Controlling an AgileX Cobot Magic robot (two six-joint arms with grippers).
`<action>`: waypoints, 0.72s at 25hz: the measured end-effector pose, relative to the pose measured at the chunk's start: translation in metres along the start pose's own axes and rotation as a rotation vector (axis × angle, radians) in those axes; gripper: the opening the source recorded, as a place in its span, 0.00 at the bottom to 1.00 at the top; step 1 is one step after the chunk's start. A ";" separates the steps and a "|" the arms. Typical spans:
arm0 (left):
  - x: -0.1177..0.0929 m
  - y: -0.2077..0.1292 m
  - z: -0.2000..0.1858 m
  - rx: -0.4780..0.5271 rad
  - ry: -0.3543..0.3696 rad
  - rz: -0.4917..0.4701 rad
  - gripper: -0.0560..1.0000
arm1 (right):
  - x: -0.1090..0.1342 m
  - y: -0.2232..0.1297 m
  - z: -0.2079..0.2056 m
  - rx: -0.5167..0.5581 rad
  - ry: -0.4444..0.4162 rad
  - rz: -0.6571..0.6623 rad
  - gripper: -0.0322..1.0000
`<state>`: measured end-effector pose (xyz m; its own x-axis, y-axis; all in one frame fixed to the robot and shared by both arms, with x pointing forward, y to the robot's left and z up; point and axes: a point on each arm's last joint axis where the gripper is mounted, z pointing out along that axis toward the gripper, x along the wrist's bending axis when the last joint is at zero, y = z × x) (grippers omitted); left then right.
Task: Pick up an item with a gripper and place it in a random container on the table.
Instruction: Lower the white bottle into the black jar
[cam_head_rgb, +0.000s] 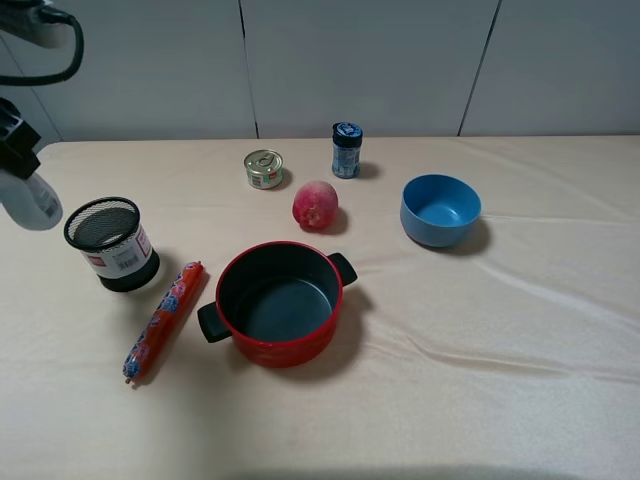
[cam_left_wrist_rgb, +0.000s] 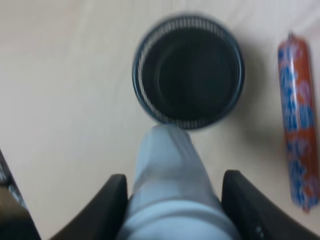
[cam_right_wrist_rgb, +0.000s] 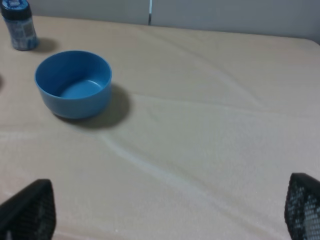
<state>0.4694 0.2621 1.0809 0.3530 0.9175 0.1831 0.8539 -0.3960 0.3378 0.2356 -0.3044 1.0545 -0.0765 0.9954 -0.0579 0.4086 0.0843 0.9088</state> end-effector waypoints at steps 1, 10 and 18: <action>0.000 0.001 0.001 -0.010 0.001 0.000 0.47 | 0.000 0.000 0.000 0.000 0.000 0.000 0.70; -0.002 0.018 0.040 0.036 -0.015 0.024 0.47 | 0.000 0.000 0.000 0.000 0.000 0.000 0.70; -0.005 0.030 0.071 0.039 -0.037 0.046 0.47 | 0.000 0.000 0.000 0.000 0.000 0.000 0.70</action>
<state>0.5209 0.2484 1.0246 0.4059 0.8993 0.1632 0.8503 -0.4370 0.2934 0.2356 -0.3044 1.0545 -0.0765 0.9954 -0.0579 0.4086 0.0843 0.9088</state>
